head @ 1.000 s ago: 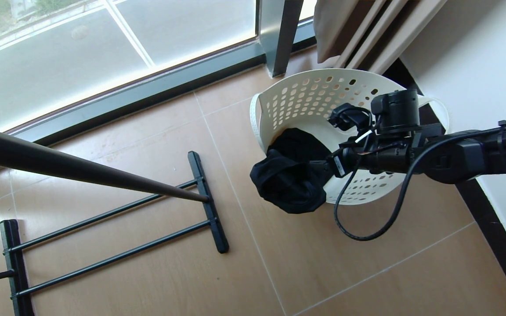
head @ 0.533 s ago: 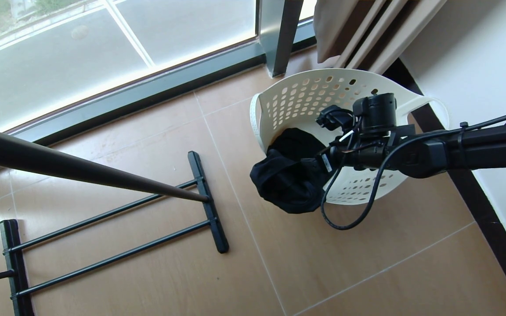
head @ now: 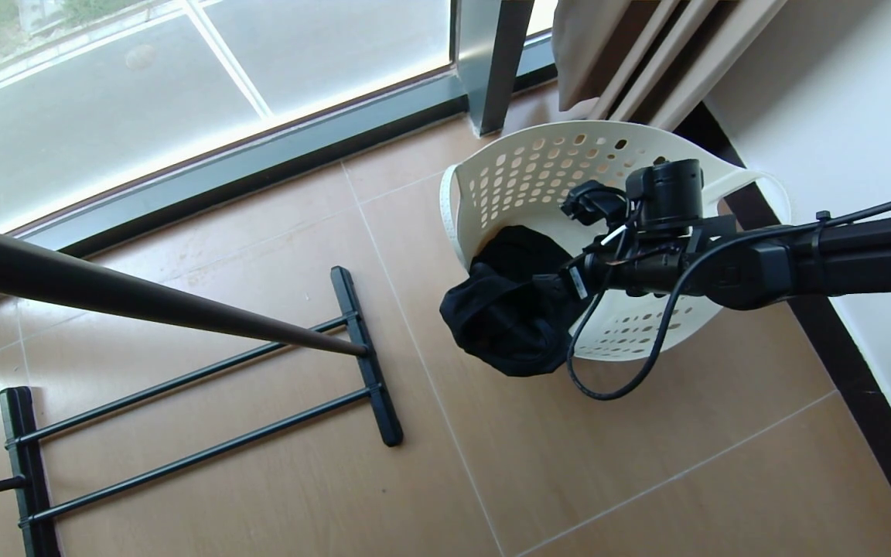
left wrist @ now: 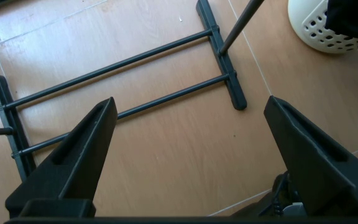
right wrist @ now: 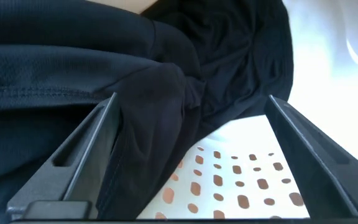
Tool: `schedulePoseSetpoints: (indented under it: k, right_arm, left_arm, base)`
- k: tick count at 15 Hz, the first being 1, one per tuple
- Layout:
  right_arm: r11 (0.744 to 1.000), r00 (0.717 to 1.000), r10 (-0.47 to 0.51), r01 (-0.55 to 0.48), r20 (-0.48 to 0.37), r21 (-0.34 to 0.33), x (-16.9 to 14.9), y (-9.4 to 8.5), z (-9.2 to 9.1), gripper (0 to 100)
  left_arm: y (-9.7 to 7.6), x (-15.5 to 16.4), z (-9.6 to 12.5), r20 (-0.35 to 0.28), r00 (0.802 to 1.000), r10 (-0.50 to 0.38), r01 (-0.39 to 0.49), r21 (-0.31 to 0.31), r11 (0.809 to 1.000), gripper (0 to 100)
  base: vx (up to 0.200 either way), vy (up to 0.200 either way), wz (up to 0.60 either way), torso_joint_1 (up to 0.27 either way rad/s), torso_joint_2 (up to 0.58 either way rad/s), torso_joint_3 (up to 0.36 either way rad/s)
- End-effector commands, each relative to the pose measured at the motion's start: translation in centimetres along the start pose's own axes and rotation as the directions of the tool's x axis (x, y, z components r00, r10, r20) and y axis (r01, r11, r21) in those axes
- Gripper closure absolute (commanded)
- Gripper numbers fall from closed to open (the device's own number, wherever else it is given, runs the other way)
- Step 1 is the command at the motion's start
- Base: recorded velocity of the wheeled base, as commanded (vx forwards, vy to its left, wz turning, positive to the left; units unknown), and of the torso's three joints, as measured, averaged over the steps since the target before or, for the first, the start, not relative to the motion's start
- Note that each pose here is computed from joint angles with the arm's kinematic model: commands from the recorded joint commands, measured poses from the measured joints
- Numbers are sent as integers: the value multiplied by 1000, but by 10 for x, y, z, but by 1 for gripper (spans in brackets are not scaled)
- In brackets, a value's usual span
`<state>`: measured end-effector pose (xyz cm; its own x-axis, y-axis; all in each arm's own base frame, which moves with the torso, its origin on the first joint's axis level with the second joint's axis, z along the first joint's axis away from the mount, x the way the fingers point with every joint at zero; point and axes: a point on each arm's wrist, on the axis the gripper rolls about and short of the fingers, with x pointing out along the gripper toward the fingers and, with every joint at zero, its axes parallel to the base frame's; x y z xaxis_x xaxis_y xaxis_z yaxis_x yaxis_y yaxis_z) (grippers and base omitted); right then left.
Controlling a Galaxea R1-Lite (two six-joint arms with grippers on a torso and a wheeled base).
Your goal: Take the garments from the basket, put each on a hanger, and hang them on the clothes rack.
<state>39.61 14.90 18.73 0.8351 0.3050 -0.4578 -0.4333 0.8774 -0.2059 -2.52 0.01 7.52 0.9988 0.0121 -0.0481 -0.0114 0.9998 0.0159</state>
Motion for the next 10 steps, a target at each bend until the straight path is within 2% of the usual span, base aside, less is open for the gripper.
schedulePoseSetpoints:
  k: [1,5,8,10]
  right_arm:
    - [1000,1000,4,-4,17,-1,-17,0,7,0]
    - [1000,1000,25,-25,15,-5,-27,5,8,0]
    - [995,996,93,-93,-15,-28,-33,26,-1,0]
    - [993,993,107,-109,-40,-36,-29,32,-7,0]
  left_arm:
    - [0,0,0,-1,1000,0,0,0,1000,0]
    - [0,0,0,-1,1000,0,0,0,1000,0]
    - [0,0,0,-1,1000,0,0,0,1000,0]
    - [0,0,0,-1,1000,0,0,0,1000,0]
  base:
    - [0,0,0,0,0,0]
    - [0,0,0,0,0,0]
    - [0,0,0,0,0,0]
    - [0,0,0,0,0,0]
